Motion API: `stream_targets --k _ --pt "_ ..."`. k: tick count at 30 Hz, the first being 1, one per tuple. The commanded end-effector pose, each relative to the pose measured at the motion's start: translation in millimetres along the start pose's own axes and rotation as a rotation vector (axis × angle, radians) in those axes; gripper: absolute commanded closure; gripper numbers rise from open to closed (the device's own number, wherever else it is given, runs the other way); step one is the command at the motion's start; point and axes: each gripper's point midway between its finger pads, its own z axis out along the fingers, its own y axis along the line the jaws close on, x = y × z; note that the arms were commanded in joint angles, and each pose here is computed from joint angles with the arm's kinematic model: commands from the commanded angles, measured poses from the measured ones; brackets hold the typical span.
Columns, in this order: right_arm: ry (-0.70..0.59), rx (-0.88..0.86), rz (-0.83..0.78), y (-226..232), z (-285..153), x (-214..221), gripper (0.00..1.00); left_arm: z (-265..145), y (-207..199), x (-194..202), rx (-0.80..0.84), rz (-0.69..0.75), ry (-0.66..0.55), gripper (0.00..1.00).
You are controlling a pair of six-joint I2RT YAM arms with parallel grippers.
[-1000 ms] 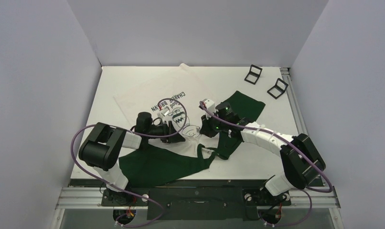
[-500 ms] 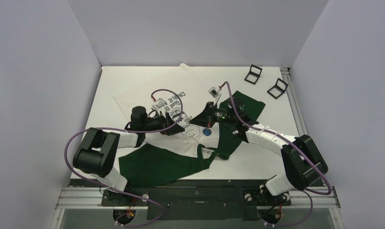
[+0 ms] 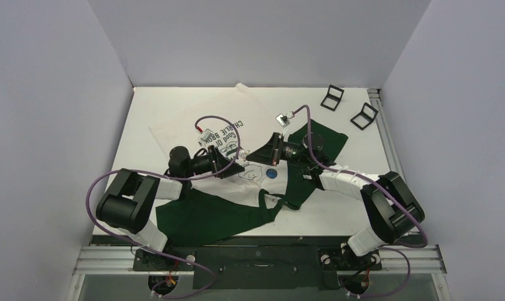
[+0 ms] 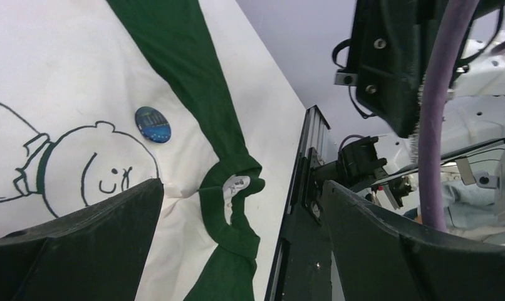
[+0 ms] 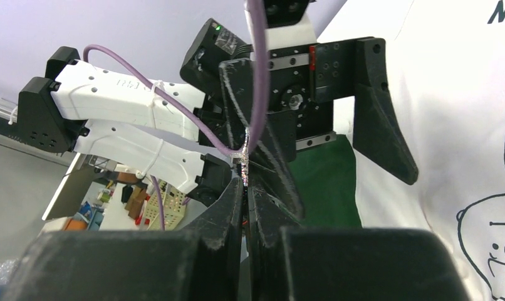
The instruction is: Remove the brooch from the garment
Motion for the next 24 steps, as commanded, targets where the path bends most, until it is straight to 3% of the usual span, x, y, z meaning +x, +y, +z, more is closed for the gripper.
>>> stream_targets --k 1,24 --pt "-0.016 -0.040 -0.058 6 -1 -4 1.00 -4 -31 -13 0.122 0.064 -0.057 0.04" --pt "0.015 0.019 -0.049 -18 1 9 1.00 -2 -52 -9 0.169 0.104 -0.054 0.04"
